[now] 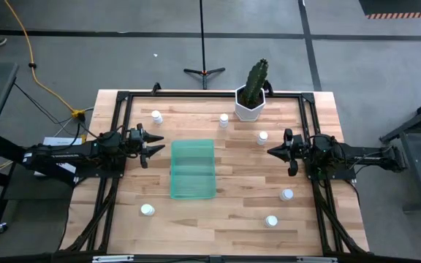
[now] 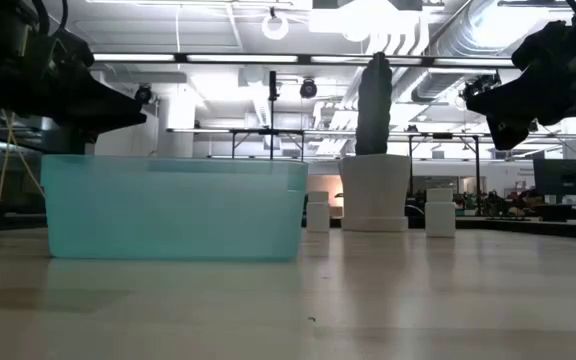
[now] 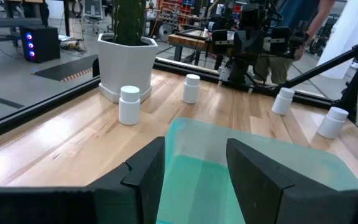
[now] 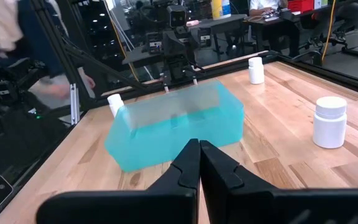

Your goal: Pick and place pill bottles into a basket

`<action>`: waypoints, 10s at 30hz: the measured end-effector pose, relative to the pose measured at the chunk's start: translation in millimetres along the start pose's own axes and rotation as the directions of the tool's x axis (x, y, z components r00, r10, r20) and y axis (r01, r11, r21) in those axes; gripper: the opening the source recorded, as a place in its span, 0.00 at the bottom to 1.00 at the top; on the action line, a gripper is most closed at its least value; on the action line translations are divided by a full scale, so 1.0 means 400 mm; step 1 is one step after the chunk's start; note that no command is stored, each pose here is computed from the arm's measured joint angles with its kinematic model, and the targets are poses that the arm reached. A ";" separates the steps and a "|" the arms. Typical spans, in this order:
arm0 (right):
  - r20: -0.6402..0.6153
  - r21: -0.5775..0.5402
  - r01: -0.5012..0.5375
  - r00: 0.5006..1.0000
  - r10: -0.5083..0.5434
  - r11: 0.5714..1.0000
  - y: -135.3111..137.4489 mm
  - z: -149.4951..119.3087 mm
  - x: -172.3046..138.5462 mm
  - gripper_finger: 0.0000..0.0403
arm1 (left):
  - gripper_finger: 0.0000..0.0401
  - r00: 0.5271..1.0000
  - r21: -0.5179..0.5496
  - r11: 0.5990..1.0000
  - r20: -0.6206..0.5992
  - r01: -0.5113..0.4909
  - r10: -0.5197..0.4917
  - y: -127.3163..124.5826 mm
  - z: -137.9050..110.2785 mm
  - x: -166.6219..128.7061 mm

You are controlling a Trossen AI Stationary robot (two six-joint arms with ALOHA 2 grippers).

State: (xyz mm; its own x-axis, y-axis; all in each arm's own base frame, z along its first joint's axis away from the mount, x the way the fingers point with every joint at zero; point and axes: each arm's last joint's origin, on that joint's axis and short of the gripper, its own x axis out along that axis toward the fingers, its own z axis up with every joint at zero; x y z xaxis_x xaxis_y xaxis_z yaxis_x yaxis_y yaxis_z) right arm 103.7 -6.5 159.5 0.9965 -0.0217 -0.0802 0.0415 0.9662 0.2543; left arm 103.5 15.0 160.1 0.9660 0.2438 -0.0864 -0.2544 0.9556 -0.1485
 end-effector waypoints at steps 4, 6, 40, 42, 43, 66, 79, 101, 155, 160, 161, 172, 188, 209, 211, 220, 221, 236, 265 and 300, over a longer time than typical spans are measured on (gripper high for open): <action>0.000 0.000 0.000 1.000 0.000 1.000 0.000 0.000 0.000 0.00 | 0.51 1.000 0.000 1.000 0.000 0.000 0.000 0.000 0.000 0.000; 0.000 0.000 0.000 1.000 0.000 1.000 0.000 0.000 0.000 0.00 | 0.51 1.000 0.000 1.000 0.000 0.000 0.000 0.000 0.000 0.000; 0.000 0.000 0.000 1.000 0.000 1.000 0.000 0.000 0.000 0.00 | 0.51 1.000 0.000 1.000 0.000 0.000 0.000 0.000 0.000 0.000; 0.000 0.000 0.000 1.000 0.000 1.000 0.000 0.000 0.000 0.00 | 0.51 1.000 0.000 1.000 0.000 0.000 0.000 0.000 0.000 0.000; 0.000 0.000 0.000 1.000 0.000 1.000 0.000 0.000 0.000 0.00 | 0.51 1.000 0.000 1.000 0.000 0.000 0.000 0.000 0.000 0.000; 0.055 0.029 0.121 0.991 -0.122 0.992 -0.008 0.008 -0.001 0.00 | 0.51 1.000 -0.040 0.999 0.010 -0.026 0.027 0.002 0.002 0.000; 0.204 0.399 0.158 0.945 -0.256 0.903 -0.012 0.041 -0.006 0.05 | 0.51 0.998 -0.452 0.892 0.041 -0.017 0.040 0.002 0.009 0.000; -0.043 0.226 0.421 0.905 -0.423 0.878 0.021 0.203 0.020 0.53 | 0.51 0.994 -0.397 0.918 0.102 -0.003 0.047 0.001 0.023 -0.001; -0.831 0.066 0.944 0.232 -0.506 0.325 -0.110 0.274 0.346 0.58 | 0.51 0.996 -0.394 0.919 0.074 -0.017 0.051 0.002 0.017 -0.001; -0.843 0.024 0.948 0.191 -0.503 0.319 -0.120 0.253 0.359 0.67 | 0.51 0.996 -0.394 0.919 0.074 -0.017 0.050 0.002 0.017 -0.001; -0.845 0.012 0.949 0.178 -0.505 0.315 -0.121 0.249 0.361 0.69 | 0.51 0.996 -0.394 0.919 0.074 -0.017 0.050 0.002 0.017 -0.001; -0.838 -0.044 0.962 0.112 -0.534 0.271 -0.147 0.210 0.359 0.73 | 0.51 0.997 -0.392 0.920 0.062 -0.021 0.049 0.002 0.014 -0.001; -0.835 0.006 0.965 0.149 -0.530 0.263 -0.164 0.112 0.345 0.73 | 0.51 0.997 -0.391 0.920 0.051 -0.027 0.051 0.003 0.011 0.000; -0.835 0.058 0.958 0.200 -0.513 0.280 -0.170 0.072 0.341 0.66 | 0.51 0.998 -0.389 0.921 0.041 -0.036 0.057 0.003 0.009 0.000; -0.835 0.056 0.957 0.200 -0.512 0.283 -0.170 0.072 0.341 0.64 | 0.51 0.998 -0.388 0.921 0.036 -0.039 0.057 0.003 0.007 0.000; -0.836 0.058 0.961 0.196 -0.513 0.271 -0.170 0.072 0.340 0.52 | 0.51 0.998 -0.388 0.921 0.036 -0.039 0.057 0.003 0.007 0.000; -0.837 0.058 0.961 0.194 -0.512 0.269 -0.170 0.071 0.339 0.50 | 0.51 0.998 -0.388 0.921 0.036 -0.039 0.057 0.003 0.007 0.000; -0.843 0.051 0.965 0.181 -0.506 0.259 -0.170 0.071 0.335 0.44 | 0.51 0.998 -0.388 0.921 0.034 -0.040 0.057 0.003 0.007 0.000; -0.802 0.085 0.872 0.346 -0.486 0.482 -0.104 0.194 0.418 0.42 | 0.51 0.998 -0.387 0.921 0.033 -0.036 0.053 0.003 0.007 0.000; -0.587 -0.097 0.305 0.751 -0.302 0.947 0.059 0.314 0.546 0.41 | 0.51 0.998 -0.387 0.921 0.032 -0.042 0.058 0.004 0.006 0.000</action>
State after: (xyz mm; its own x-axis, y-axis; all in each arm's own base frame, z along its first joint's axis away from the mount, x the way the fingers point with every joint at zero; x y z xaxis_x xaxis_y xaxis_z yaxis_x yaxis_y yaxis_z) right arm 331.2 -20.9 269.1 0.6940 -0.1573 -0.7026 0.3359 0.9339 0.1227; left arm 103.2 16.8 162.4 0.9505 0.3041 -0.0638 -0.2924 0.8061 -0.5145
